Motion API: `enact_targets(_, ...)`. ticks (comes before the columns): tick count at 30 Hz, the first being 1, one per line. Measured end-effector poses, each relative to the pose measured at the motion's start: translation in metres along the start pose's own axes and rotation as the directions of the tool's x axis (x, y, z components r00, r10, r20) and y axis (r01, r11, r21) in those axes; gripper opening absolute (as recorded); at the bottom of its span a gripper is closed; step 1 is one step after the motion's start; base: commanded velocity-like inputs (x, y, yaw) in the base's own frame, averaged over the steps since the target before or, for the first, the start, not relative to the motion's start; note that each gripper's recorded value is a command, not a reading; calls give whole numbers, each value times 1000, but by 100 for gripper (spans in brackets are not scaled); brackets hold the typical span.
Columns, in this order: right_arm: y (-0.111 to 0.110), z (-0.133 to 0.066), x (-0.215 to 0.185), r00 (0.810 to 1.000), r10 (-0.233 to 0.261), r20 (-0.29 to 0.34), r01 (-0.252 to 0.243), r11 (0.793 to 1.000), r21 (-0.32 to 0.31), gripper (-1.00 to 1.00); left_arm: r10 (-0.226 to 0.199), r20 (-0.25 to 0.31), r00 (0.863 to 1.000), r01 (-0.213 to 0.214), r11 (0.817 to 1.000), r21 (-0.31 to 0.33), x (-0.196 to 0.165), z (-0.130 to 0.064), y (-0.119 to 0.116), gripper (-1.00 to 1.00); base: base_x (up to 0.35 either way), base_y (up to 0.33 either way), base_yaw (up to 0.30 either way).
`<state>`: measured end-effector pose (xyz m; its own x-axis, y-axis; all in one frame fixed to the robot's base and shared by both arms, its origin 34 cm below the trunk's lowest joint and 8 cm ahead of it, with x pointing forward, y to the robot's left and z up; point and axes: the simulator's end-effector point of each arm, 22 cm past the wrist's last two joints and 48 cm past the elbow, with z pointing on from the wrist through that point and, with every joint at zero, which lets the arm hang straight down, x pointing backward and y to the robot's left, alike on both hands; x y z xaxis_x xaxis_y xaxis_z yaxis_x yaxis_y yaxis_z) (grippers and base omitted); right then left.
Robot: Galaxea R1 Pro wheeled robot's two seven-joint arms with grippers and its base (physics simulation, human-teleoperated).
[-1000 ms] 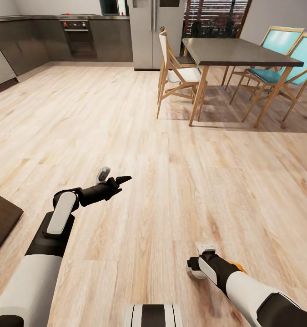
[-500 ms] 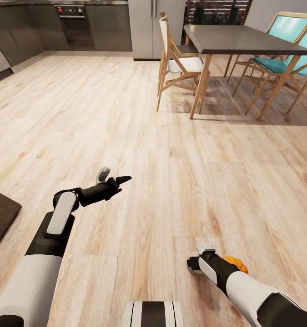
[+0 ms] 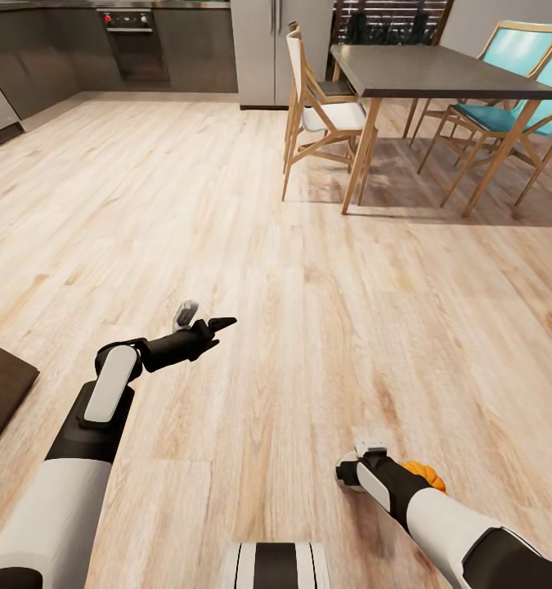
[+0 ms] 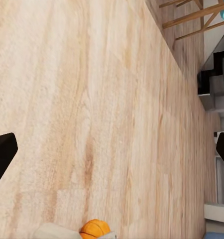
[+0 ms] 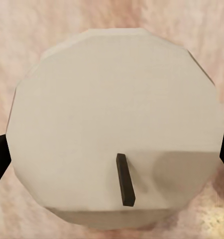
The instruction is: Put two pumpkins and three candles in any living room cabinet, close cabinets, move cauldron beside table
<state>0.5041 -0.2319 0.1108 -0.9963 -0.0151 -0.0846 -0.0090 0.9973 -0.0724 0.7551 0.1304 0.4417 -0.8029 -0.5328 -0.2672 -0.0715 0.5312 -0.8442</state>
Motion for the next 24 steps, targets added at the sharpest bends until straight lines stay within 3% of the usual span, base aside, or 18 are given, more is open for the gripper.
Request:
enact_targets(6,0,0,0,1000,-1,-3,1,1000,-1,-100,0,0,1000,0,1000,0,0,0,0,100,0,0,0)
enact_targets(14,16,-8,-23,999,-5,46,7,999,-35,-100,0,0,1000,0,1000,-1,0,0,0,100,0,0,0)
enact_targets(24,17,-9,-18,1000,-11,18,11,999,-39,-100,0,0,1000,0,1000,-1,0,0,0,100,0,0,0)
